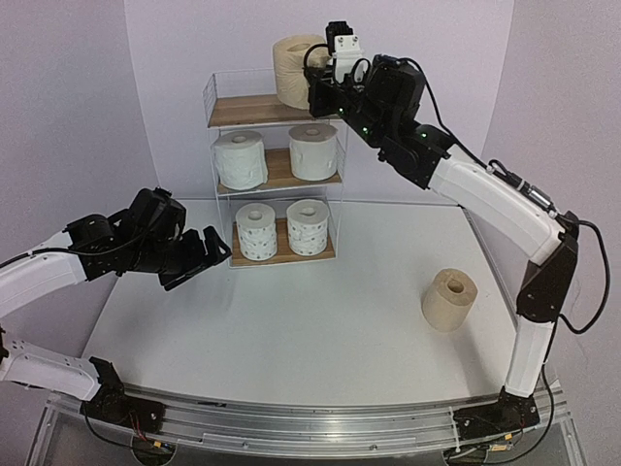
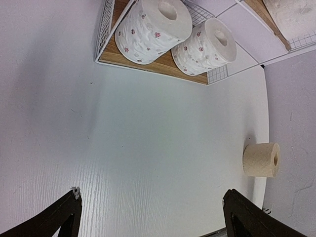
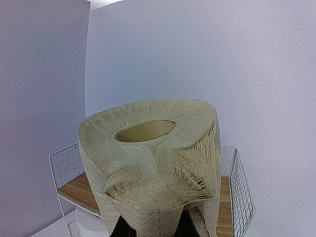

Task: Place and organize the paper towels onto the shelf

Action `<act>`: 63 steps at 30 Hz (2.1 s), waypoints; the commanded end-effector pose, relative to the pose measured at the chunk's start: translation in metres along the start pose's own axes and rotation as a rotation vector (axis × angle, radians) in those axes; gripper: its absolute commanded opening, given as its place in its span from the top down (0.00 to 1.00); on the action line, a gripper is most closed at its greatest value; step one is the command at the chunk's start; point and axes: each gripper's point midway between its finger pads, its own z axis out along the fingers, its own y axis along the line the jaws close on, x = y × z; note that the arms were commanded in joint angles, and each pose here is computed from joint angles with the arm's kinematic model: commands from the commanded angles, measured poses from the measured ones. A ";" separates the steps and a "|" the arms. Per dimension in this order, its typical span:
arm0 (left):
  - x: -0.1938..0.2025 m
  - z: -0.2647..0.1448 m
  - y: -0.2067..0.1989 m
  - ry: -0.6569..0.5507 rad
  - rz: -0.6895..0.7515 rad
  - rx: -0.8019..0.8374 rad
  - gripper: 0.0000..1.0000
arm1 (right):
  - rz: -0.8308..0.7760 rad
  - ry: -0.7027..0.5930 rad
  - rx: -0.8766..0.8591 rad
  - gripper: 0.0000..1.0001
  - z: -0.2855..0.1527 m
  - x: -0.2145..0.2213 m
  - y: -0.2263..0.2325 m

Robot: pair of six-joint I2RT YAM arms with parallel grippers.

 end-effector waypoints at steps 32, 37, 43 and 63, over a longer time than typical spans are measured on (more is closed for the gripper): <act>0.001 -0.005 0.011 -0.024 -0.034 -0.006 0.00 | -0.013 -0.047 0.256 0.33 0.045 0.024 -0.058; 0.003 -0.004 0.012 -0.019 -0.037 -0.001 0.00 | 0.041 -0.014 0.196 0.27 0.025 0.019 -0.055; 0.005 -0.003 0.011 -0.013 -0.041 0.013 0.00 | 0.096 0.036 0.101 0.22 -0.008 0.022 -0.048; 0.011 0.016 -0.023 0.010 0.107 0.173 0.00 | 0.385 0.964 0.401 0.04 -0.219 0.258 -0.180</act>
